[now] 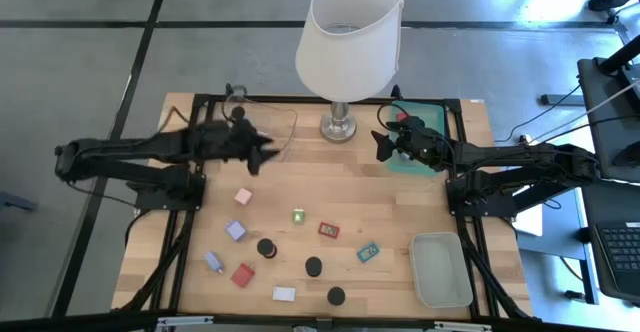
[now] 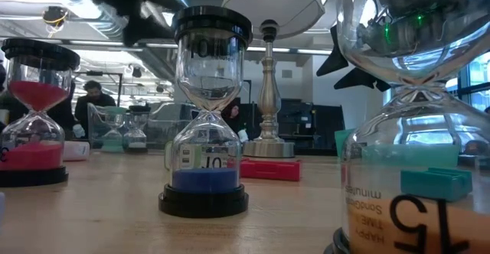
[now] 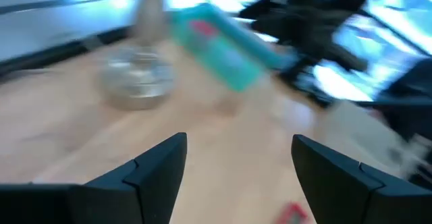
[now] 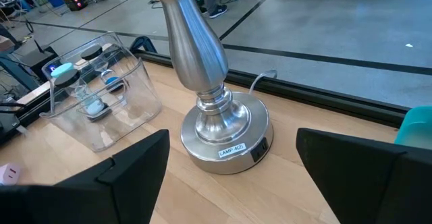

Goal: Pick & Place Office items
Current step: Put the red hourglass into the transparent bin

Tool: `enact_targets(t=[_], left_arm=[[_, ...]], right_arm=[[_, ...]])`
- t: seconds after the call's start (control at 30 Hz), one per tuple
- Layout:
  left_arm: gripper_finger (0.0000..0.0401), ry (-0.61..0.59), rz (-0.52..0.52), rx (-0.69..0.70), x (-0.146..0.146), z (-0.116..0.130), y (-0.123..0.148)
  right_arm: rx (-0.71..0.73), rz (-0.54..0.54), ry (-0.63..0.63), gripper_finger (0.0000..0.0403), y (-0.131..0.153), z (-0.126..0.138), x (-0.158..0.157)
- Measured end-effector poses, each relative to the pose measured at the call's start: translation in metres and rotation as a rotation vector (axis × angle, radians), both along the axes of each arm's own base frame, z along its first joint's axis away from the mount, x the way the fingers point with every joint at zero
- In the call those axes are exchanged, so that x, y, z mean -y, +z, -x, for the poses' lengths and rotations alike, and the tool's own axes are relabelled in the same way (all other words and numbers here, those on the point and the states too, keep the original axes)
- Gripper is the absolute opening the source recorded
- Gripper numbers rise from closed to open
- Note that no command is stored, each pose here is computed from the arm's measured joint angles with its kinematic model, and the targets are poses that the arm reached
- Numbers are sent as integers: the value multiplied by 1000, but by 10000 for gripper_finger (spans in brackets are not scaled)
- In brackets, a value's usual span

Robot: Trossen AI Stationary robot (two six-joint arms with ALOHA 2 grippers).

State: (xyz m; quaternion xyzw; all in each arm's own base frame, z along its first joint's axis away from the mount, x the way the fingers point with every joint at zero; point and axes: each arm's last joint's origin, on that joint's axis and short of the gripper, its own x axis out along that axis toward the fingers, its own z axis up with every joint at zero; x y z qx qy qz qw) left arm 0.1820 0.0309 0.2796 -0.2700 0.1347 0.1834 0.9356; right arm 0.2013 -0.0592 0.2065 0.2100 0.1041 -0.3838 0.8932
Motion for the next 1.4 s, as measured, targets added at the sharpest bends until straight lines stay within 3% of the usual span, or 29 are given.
enact_targets(t=[0.27,0.4,0.47,0.63,0.97,1.23,1.4], left_arm=[[265,-347,-281,95,59,-45,-22],[265,-413,-515,83,87,-65,-39],[265,-422,-573,50,97,-74,-47],[265,-441,-486,-40,114,-96,-53],[265,-545,-490,-430,135,-121,-32],[265,-446,-260,-546,136,-120,-31],[265,-430,-173,-600,137,-116,-32]], right_arm=[[-1,0,0,327,0,0,0],[0,0,0,327,0,0,0],[0,0,0,327,0,0,0],[0,0,0,327,0,0,0],[0,0,0,327,0,0,0],[-1,0,0,327,0,0,0],[-1,0,0,327,0,0,0]])
